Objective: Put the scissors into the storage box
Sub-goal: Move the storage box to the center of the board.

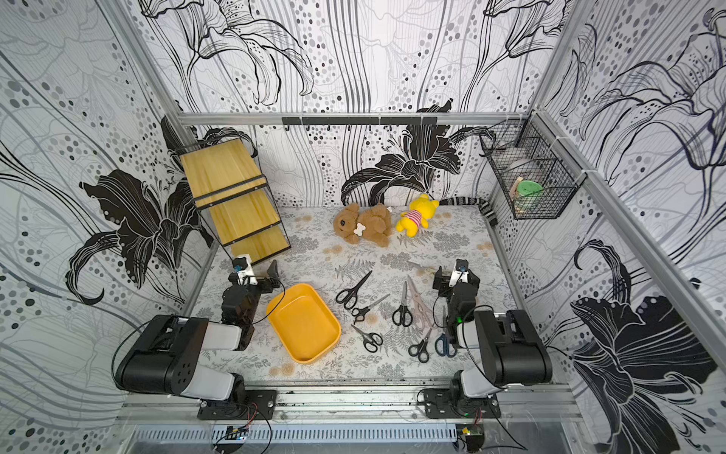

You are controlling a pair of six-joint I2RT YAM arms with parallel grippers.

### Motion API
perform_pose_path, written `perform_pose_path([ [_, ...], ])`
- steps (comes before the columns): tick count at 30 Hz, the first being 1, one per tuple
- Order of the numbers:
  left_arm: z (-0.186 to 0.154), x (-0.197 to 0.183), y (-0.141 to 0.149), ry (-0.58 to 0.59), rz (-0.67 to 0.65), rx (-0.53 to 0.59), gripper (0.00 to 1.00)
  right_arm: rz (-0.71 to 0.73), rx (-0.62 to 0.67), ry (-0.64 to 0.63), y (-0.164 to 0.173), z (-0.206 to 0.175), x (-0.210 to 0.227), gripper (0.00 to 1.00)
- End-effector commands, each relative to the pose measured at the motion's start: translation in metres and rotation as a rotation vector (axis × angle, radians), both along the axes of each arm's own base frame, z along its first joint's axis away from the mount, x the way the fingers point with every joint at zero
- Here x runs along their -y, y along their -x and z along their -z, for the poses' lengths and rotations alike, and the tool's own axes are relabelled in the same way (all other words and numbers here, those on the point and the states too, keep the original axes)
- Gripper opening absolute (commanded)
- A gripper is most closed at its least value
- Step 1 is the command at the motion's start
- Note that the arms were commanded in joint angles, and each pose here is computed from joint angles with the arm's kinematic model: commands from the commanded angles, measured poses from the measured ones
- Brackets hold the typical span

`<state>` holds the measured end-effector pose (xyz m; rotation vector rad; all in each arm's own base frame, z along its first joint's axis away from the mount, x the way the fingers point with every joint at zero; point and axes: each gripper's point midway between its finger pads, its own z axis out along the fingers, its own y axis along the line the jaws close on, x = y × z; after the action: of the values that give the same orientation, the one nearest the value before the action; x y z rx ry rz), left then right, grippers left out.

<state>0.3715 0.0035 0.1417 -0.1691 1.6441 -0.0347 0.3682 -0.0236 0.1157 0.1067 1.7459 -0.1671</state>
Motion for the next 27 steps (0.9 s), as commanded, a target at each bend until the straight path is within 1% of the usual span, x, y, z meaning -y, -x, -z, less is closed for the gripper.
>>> perform_pose_path([
  [1,-0.009,-0.001,0.000,0.010,-0.006,0.038,0.98,-0.006,0.007,0.011,0.000,-0.002,0.000,0.95],
  [20,-0.009,-0.001,-0.002,0.010,-0.006,0.035,0.98,-0.014,0.004,0.003,-0.001,-0.002,0.000,0.95],
  [22,-0.011,-0.004,0.001,0.004,-0.052,0.044,0.98,-0.024,0.003,-0.004,-0.001,-0.001,0.000,0.95],
  [24,-0.014,-0.005,0.002,-0.004,-0.071,0.051,0.98,-0.023,0.006,-0.004,-0.001,-0.002,0.000,0.95],
  [27,-0.025,-0.003,-0.005,-0.029,-0.100,0.012,0.98,-0.024,0.006,-0.002,-0.001,-0.002,0.000,0.95],
])
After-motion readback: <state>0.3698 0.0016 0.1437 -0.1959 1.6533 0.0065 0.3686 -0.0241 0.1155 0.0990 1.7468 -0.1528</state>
